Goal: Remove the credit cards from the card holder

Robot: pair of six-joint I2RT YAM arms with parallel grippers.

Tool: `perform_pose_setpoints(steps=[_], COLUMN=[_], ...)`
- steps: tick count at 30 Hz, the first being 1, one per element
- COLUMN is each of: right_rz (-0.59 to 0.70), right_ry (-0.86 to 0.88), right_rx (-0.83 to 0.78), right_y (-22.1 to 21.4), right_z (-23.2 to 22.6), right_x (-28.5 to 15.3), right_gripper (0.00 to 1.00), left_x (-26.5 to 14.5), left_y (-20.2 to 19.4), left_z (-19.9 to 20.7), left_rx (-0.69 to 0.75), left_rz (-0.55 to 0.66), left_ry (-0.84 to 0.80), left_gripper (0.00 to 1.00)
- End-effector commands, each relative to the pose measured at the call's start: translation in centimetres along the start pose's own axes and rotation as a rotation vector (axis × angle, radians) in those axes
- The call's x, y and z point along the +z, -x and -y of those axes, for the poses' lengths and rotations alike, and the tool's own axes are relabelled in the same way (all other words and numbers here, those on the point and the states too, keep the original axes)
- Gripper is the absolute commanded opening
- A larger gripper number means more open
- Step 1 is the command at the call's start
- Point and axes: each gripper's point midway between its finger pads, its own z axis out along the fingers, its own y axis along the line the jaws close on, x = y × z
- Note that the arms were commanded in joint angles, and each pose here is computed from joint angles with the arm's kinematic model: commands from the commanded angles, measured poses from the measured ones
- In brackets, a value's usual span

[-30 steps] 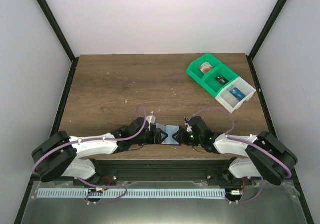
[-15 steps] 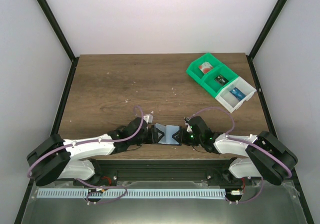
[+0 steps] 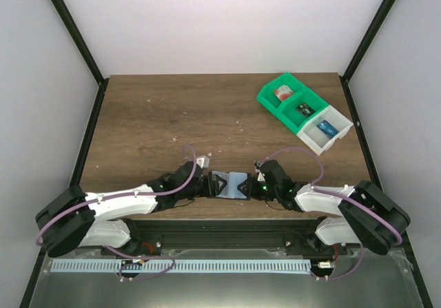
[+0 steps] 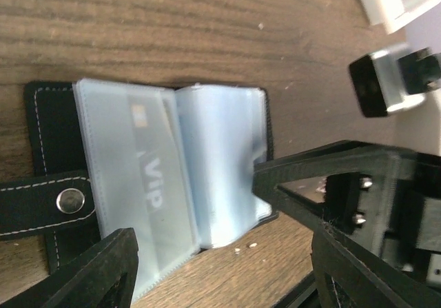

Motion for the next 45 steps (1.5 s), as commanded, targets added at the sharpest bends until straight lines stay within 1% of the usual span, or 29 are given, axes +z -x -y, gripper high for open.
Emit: perform_pose_setpoints(steps=[1,5,15,22,35,45], right_rz=[-0.048,-0.044,-0.047,-0.043,-0.043,-0.045], right_ry=[-0.057,-0.063,-0.056,-0.055,-0.054,-0.053], right_rx=[0.019,0.019,0.019,0.017,0.016,0.015], right_y=[-1.5,-1.6,-1.7,-1.7,-1.7,-1.7], right_z=[1.7,2.0,1.9,2.0,1.9,2.0], right_x=[0.1,0.0,0.0,-0.1,-0.1,0.0], right_gripper=[0.26,0.26,0.26,0.26,0.26,0.26], left_x=[1.3,1.8,1.9,1.9,2.4,3.1], left_y=[-1.3,-1.6,-1.8,-1.6,-1.8,-2.2], left_z=[-0.7,-1.3,-1.4,-2.2,-2.6,-1.8], left_rx=[-0.003,0.000,-0.003,-0.002,0.004,-0.007], left_rz=[-0.054,-0.071,-0.075,-0.062,-0.071,-0.093], left_ry=[0.010,0.036,0.043,0.082,0.099,0.045], left_gripper=[0.71,0.72,0.73,0.76,0.76,0.76])
